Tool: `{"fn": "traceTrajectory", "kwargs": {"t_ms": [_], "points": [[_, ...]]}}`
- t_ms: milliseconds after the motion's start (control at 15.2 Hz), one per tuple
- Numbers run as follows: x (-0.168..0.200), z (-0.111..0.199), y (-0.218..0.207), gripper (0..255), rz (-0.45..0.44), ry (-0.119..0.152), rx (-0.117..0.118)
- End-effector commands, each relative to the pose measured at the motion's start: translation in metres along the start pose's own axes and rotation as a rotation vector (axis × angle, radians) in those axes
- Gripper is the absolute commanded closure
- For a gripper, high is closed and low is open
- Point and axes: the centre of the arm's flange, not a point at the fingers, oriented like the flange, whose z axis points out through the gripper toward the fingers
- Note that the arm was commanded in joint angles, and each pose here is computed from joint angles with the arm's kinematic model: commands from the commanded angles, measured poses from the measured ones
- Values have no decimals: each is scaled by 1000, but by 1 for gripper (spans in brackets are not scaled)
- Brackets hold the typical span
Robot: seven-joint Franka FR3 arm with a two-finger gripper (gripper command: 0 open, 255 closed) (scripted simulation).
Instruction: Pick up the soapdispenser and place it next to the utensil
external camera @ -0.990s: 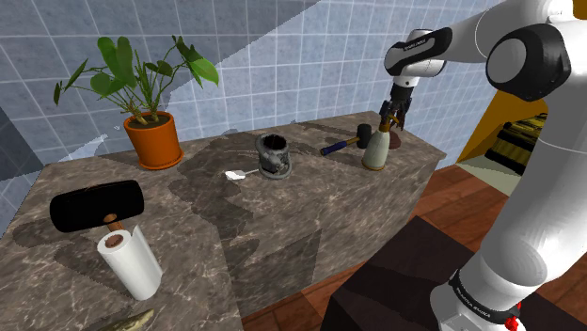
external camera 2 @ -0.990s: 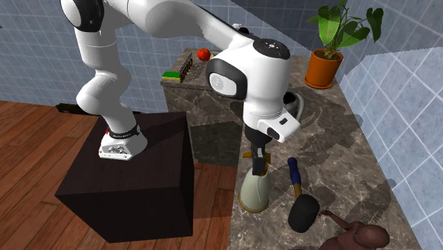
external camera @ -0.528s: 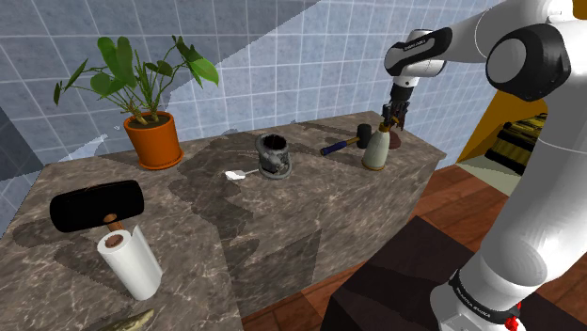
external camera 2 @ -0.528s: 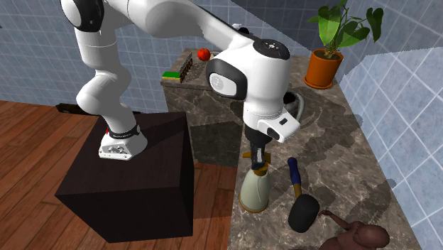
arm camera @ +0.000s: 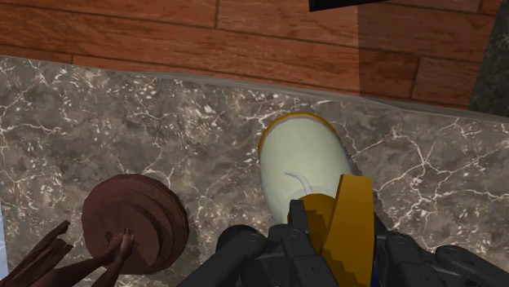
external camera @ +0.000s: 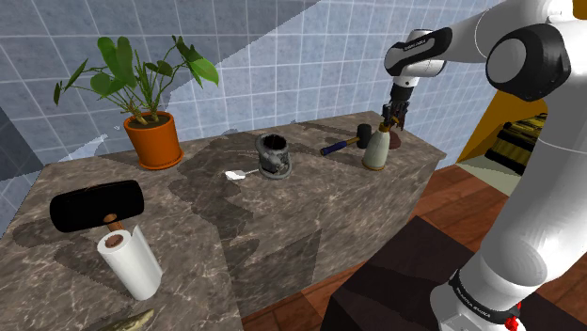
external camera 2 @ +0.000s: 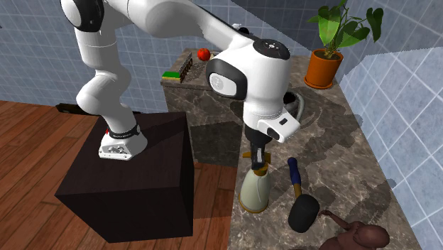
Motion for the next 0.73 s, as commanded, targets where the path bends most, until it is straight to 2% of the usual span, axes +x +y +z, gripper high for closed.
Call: {"fn": "traceTrajectory", "kwargs": {"t_ms": [0,660], "points": [[0,-5,0,255,0,0,0],[1,-58,0,255,0,0,0]]}}
